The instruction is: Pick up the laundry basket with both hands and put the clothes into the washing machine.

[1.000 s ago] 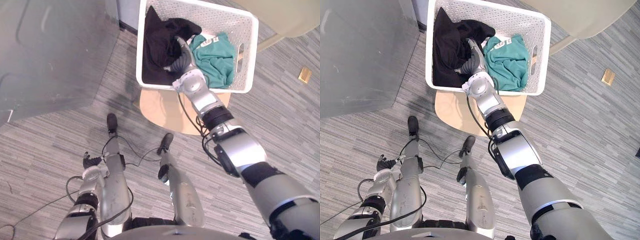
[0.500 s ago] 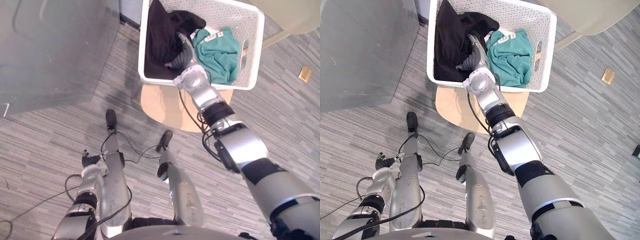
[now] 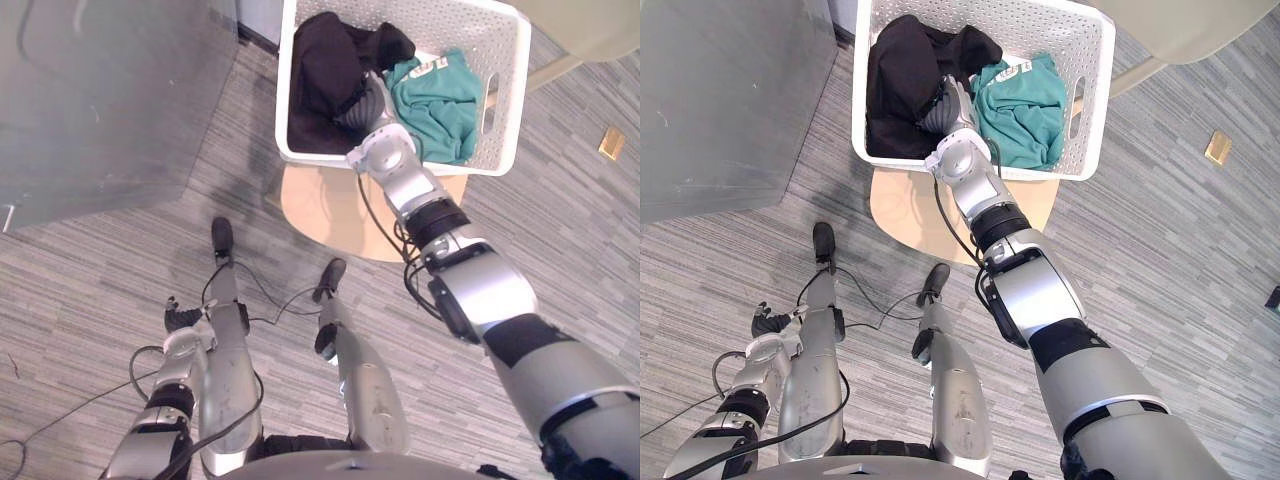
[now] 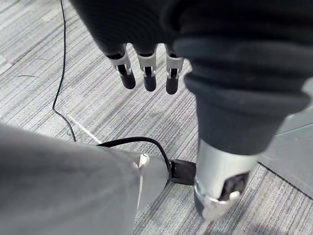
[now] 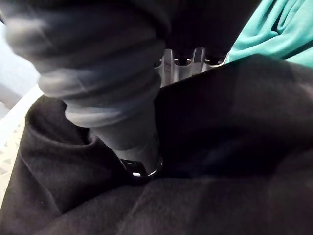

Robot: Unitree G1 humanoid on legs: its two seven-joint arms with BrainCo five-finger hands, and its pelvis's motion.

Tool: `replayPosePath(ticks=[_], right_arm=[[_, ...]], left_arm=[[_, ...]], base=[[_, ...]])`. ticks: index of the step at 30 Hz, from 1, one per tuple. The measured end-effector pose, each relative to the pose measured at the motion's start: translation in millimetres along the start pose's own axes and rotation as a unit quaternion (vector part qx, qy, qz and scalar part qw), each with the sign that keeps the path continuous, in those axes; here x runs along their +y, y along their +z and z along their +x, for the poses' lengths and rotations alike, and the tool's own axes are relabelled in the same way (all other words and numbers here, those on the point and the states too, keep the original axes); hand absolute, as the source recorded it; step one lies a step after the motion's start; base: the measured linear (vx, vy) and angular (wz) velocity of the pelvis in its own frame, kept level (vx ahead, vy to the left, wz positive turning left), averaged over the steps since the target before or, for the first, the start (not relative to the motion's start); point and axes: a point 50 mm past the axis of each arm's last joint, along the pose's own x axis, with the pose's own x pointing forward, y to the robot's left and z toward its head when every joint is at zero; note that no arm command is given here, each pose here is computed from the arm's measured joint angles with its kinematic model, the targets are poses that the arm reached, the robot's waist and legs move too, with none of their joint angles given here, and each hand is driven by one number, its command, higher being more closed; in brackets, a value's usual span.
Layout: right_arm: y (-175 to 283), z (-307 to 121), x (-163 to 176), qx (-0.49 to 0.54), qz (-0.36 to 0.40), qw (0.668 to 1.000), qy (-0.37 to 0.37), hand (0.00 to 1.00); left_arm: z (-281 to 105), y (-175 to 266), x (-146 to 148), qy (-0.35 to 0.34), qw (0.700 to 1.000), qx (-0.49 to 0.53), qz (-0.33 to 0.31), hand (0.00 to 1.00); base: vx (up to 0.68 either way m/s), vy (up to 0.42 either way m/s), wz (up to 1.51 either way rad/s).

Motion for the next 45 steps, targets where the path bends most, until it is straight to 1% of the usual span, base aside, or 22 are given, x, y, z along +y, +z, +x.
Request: replayPosePath(ticks=[8,10,12,15,17,19,20,21,23,25,27,28,30,33,35,38,45], right_arm=[[-2,0,-2,0.005,0.007,1.0,-0.004,1.0],[-3,0,-2,0.009,0.021,1.0,-0.005,1.0],[-8,-1,-4,0.024,0.068,0.997,-0.012,1.0],[-22,-4,-7,0.055,0.201,0.978,-0.026,1.0],[-25,-5,-8,0.064,0.244,0.967,-0.033,1.0],[-26,-5,-9,0.075,0.321,0.943,-0.053,1.0],[-26,-5,-9,0.079,0.341,0.935,-0.059,1.0],[-27,-7,-10,0.085,0.399,0.91,-0.079,1.0],[-26,-8,-14,0.08,0.438,0.89,-0.095,1.0],[-19,-8,-25,0.055,0.506,0.853,-0.115,1.0],[-14,-11,-34,0.025,0.544,0.829,-0.125,1.0],[-11,-11,-36,0.016,0.551,0.825,-0.127,1.0],[-4,-14,-42,-0.013,0.589,0.797,-0.13,1.0],[-3,-21,-41,-0.027,0.619,0.774,-0.13,1.0],[-2,-26,-38,-0.033,0.625,0.77,-0.125,1.0],[-4,-29,-27,-0.026,0.624,0.774,-0.105,1.0],[-9,-55,-8,-0.039,0.634,0.77,-0.06,1.0]], left_arm=[[0,0,-1,-0.001,1.0,-0.001,0.001,0.0],[0,0,-1,-0.002,1.0,-0.001,0.002,0.0],[0,1,-1,-0.003,1.0,-0.002,0.002,0.0],[-1,1,-3,-0.005,1.0,-0.002,-0.002,0.0],[-1,1,-3,-0.005,1.0,0.0,-0.005,0.0],[0,0,-3,-0.005,1.0,0.004,-0.009,0.0],[0,0,-3,-0.005,1.0,0.005,-0.01,0.0],[-1,-1,-5,-0.006,1.0,0.01,-0.014,0.0],[-1,-2,-5,-0.005,1.0,0.015,-0.02,0.0],[-1,-5,-5,-0.004,1.0,0.022,-0.022,0.0],[-2,-7,-7,-0.007,0.999,0.028,-0.027,0.0],[-3,-7,-7,-0.008,0.999,0.029,-0.028,0.0],[-4,-9,-11,-0.013,0.999,0.032,-0.031,0.0],[-6,-12,-14,-0.02,0.998,0.042,-0.029,0.0],[-6,-14,-16,-0.023,0.998,0.047,-0.022,0.0],[-8,-18,-16,-0.028,0.998,0.055,-0.012,0.0],[-16,-36,-20,-0.039,0.996,0.078,0.015,0.0]], base=[[0.03,0.036,0.0],[0.0,0.0,0.0],[0.0,0.0,0.0],[0.0,0.0,0.0],[0.0,0.0,0.0],[0.0,0.0,-0.06],[0.02,0.022,-0.16],[0.03,0.027,-0.18],[0.03,0.034,-0.14],[0.03,0.039,-0.06],[0.03,0.029,-0.05],[0.03,0.024,-0.05],[0.01,0.015,0.01],[0.02,0.011,0.04],[0.0,0.0,0.0],[0.0,0.0,0.0],[0.04,-0.016,0.1]])
